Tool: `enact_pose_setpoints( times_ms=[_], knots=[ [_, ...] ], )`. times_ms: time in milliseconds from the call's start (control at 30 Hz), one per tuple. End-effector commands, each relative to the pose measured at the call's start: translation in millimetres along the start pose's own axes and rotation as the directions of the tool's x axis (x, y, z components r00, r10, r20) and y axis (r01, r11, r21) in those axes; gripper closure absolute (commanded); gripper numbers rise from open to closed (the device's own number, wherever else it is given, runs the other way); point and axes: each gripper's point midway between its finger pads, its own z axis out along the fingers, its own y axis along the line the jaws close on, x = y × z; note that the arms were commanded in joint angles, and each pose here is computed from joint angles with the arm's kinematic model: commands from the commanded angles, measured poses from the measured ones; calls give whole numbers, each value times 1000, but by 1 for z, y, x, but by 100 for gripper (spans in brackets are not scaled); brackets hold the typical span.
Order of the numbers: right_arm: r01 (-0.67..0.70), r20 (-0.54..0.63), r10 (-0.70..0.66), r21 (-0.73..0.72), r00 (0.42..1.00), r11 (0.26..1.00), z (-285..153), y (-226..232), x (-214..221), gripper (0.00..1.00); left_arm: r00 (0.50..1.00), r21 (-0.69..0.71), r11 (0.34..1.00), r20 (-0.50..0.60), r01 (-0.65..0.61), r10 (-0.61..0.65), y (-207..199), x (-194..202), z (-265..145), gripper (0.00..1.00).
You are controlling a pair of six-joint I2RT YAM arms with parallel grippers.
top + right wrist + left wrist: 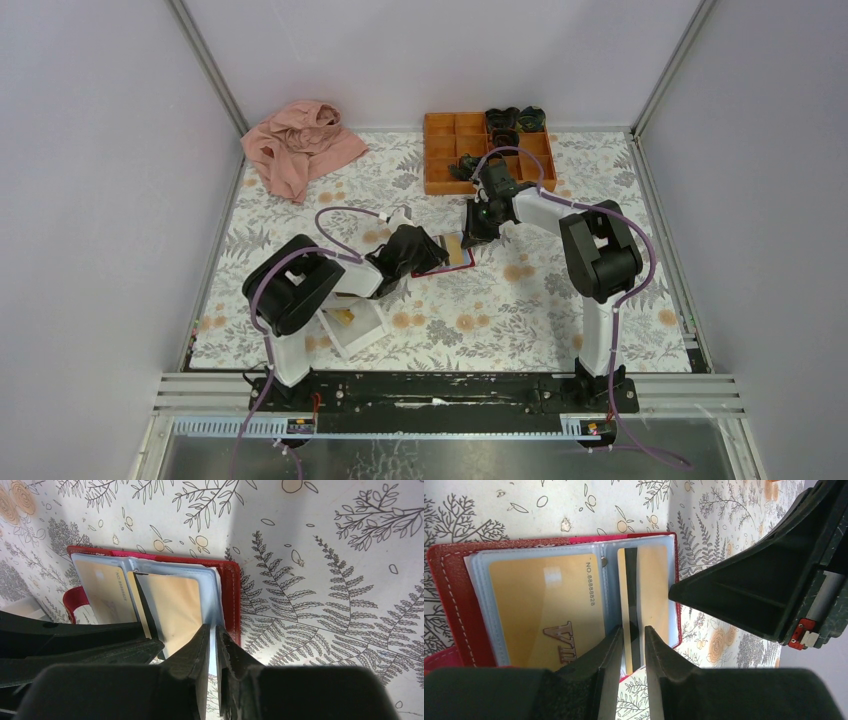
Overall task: Put the credit cards into the card holder
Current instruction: Insert the credit card into the card holder.
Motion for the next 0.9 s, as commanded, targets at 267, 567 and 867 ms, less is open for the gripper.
enact_pose_setpoints(
  times_ms=[267,567,867],
  knots=[
    [31,25,-34,128,999,991,-1,-20,-3,76,997,-100,993,-67,-56,49,31,20,-9,70],
    [37,76,-48,139,996,990,-13,-15,-15,75,997,-93,994,-62,-58,52,28,18,-9,70],
    [39,114,-56,148,992,988,-24,-14,-22,74,996,-84,994,-65,-69,64,24,17,-8,70]
  ],
)
